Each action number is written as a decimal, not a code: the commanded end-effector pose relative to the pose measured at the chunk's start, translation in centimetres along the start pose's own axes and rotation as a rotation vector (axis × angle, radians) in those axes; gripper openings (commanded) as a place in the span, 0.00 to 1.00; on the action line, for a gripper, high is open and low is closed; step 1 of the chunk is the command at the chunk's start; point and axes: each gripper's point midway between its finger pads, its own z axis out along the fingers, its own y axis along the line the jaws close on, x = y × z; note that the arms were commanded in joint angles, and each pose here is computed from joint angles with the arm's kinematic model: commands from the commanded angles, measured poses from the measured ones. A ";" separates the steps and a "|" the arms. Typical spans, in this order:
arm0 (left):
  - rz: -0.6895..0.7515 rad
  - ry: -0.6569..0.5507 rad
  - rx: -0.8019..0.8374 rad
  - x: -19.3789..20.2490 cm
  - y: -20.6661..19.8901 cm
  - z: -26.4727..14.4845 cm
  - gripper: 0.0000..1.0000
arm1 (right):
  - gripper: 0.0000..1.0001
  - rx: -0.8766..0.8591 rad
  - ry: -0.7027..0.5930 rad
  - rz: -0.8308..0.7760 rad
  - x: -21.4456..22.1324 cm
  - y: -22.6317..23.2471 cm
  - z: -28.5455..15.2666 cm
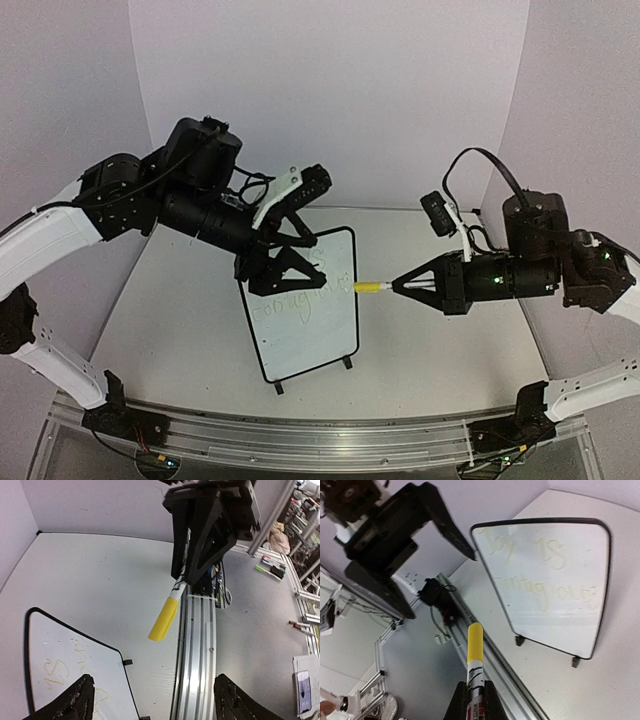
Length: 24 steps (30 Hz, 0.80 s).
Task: Write a sentence on the whiteboard
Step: Insert the whiteboard marker without the cap into the pen cap, then put down the whiteboard marker at the center of the board.
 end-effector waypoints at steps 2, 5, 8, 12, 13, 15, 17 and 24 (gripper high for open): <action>-0.104 -0.157 -0.269 -4.9 6.7 -6.2 0.87 | 0.00 0.614 -0.031 -0.067 -2.1 -10.4 -2.9; -0.201 -0.195 -0.403 -5.0 11.3 -9.3 0.91 | 0.00 0.787 -0.042 -0.048 -3.6 -15.1 -4.1; -0.278 -0.190 -0.510 -4.2 14.7 -11.7 0.94 | 0.00 0.903 -0.054 -0.013 -4.6 -19.6 -5.0; -0.418 -0.200 -0.713 -0.4 20.6 -16.2 0.99 | 0.00 0.952 -0.118 0.101 -5.6 -26.3 -5.2; -0.465 -0.210 -0.744 0.9 21.9 -17.0 0.99 | 0.00 0.940 -0.146 0.119 -6.0 -27.5 -4.9; -0.577 -0.235 -0.809 4.5 24.4 -18.9 1.00 | 0.00 0.945 -0.201 0.146 -6.3 -30.4 -4.5; -0.681 -0.264 -0.838 8.2 26.1 -20.2 0.99 | 0.00 0.947 -0.247 0.175 -6.3 -33.3 -4.1; -0.859 -0.300 -1.069 17.2 28.2 -24.1 0.99 | 0.00 0.970 -0.309 0.210 -5.0 -41.0 -2.2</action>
